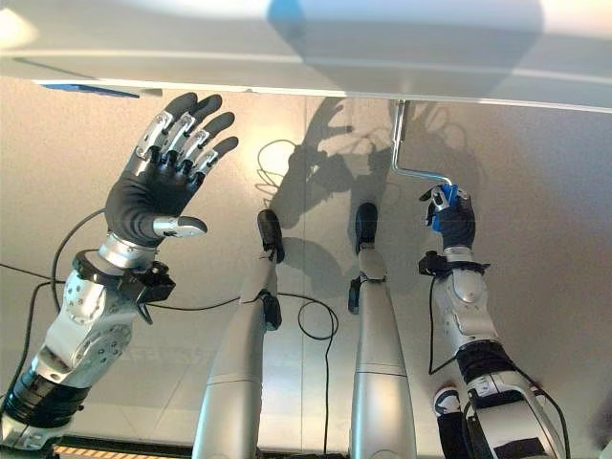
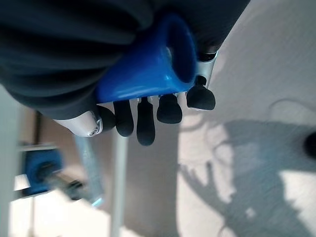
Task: Raise the hospital bed
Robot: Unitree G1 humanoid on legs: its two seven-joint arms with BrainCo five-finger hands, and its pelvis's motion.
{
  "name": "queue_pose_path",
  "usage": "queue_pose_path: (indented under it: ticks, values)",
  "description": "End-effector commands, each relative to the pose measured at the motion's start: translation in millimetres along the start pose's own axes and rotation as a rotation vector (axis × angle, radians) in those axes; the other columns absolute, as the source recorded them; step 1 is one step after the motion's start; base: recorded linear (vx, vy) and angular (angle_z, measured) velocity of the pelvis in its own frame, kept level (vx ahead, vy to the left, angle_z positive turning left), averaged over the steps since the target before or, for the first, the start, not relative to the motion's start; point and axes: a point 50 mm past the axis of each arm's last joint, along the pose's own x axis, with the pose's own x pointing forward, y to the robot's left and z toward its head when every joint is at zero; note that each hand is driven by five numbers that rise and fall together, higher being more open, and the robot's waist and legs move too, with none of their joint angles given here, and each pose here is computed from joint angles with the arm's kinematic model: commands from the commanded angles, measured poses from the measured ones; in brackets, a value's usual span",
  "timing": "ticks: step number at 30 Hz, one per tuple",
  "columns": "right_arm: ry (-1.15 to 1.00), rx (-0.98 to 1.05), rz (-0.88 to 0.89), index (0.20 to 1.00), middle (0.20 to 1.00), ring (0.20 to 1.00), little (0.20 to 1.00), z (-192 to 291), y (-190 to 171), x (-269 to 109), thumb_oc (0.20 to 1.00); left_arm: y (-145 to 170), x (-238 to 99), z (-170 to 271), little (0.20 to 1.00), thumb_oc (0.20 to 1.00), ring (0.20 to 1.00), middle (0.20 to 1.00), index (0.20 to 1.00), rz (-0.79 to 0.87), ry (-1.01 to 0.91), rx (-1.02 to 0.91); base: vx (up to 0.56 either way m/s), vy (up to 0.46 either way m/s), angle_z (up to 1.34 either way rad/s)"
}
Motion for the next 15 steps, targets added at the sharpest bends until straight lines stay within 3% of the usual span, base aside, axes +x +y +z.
queue_pose_path:
  ticks: [1,5,10,15]
  values:
    - [0.203,-0.142,-0.385,0.200,0.200,0.200,0.200,-5,-103,-6,0.200,-21,7,21,1.000,1.000,1.000,1.000,1.000,-0.087,-0.141,-0.045,0.00,0.000,0.00]
    - [0.306,-0.262,-0.349,0.200,0.200,0.200,0.200,-10,-107,-2,0.200,-24,11,19,1.000,1.000,1.000,1.000,1.000,-0.115,-0.132,-0.051,0.00,0.000,0.01]
    - [0.435,-0.560,-0.184,0.200,0.200,0.200,0.200,-10,-91,13,0.200,-29,18,15,1.000,1.000,1.000,1.000,1.000,-0.159,-0.119,-0.065,0.00,0.000,0.00]
    - [0.463,-0.629,-0.081,0.200,0.200,0.200,0.200,-15,-64,22,0.200,-33,22,11,1.000,1.000,1.000,1.000,1.000,-0.166,-0.128,-0.094,0.00,0.000,0.00]
